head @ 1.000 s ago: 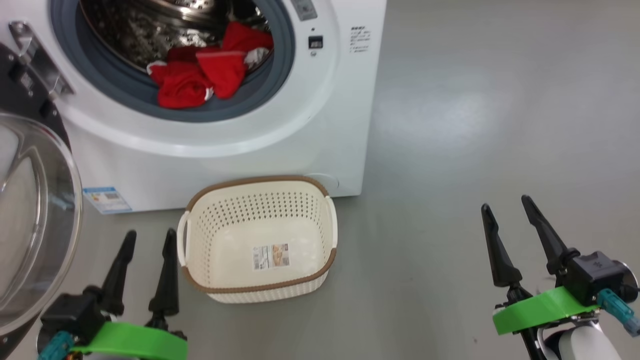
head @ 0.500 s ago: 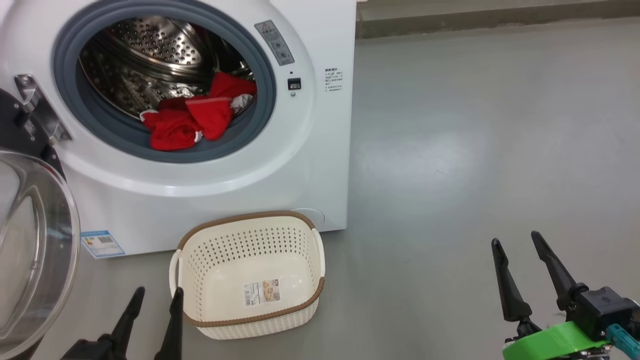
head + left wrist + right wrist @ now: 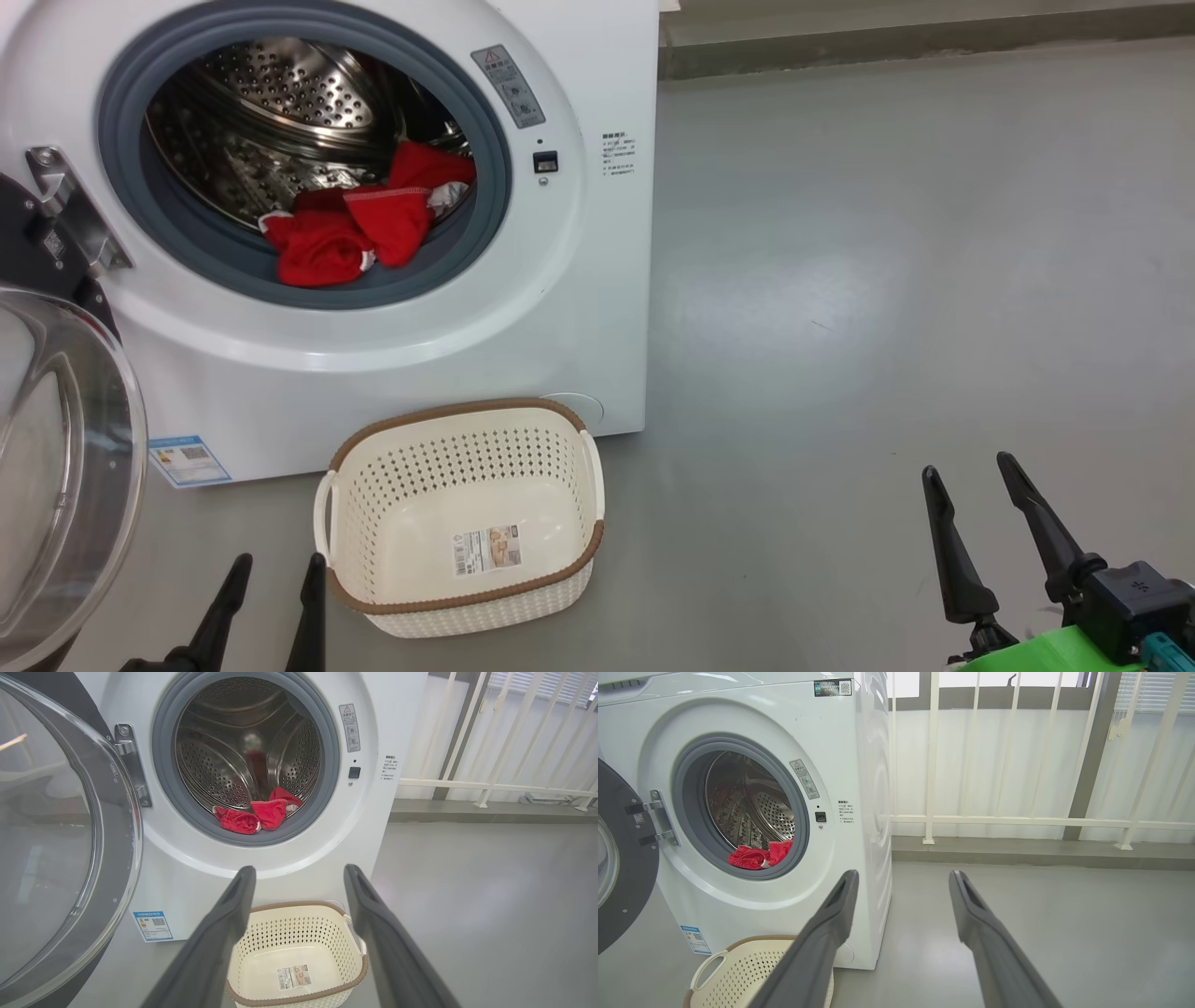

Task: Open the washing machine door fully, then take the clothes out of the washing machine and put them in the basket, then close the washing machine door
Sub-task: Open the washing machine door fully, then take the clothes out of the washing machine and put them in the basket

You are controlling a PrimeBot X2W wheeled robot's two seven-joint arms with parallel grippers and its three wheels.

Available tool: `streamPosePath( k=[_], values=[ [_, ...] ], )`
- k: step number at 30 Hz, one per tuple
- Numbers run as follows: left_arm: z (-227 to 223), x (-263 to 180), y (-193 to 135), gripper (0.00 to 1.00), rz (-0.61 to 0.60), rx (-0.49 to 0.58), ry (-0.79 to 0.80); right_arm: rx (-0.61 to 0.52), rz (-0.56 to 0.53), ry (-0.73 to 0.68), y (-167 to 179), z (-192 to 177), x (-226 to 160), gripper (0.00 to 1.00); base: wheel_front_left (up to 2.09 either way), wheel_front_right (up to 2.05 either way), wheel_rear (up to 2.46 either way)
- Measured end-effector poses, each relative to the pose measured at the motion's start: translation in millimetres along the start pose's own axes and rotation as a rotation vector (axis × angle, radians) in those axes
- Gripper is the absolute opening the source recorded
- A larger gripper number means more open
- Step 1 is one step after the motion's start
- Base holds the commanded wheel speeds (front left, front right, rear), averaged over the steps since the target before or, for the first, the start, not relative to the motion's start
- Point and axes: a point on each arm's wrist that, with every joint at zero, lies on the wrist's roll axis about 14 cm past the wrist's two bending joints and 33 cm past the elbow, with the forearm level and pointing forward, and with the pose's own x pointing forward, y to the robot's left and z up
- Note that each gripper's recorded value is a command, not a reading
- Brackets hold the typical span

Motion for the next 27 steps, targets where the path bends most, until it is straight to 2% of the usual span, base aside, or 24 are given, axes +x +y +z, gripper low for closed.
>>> streamPosePath(
  k=[16,27],
  values=[
    [0.7,0.1,2.1,1.00,0.023,0.023,0.017,-0.005,-0.012,-0.021,-4.2,6.7,1.8,1.00,0.08,-0.09,0.02],
    [-2.3,1.2,2.2,1.00,0.031,0.033,0.031,-0.003,-0.004,-0.008,-1.5,2.5,3.2,1.00,1.34,-1.36,0.02]
  ],
)
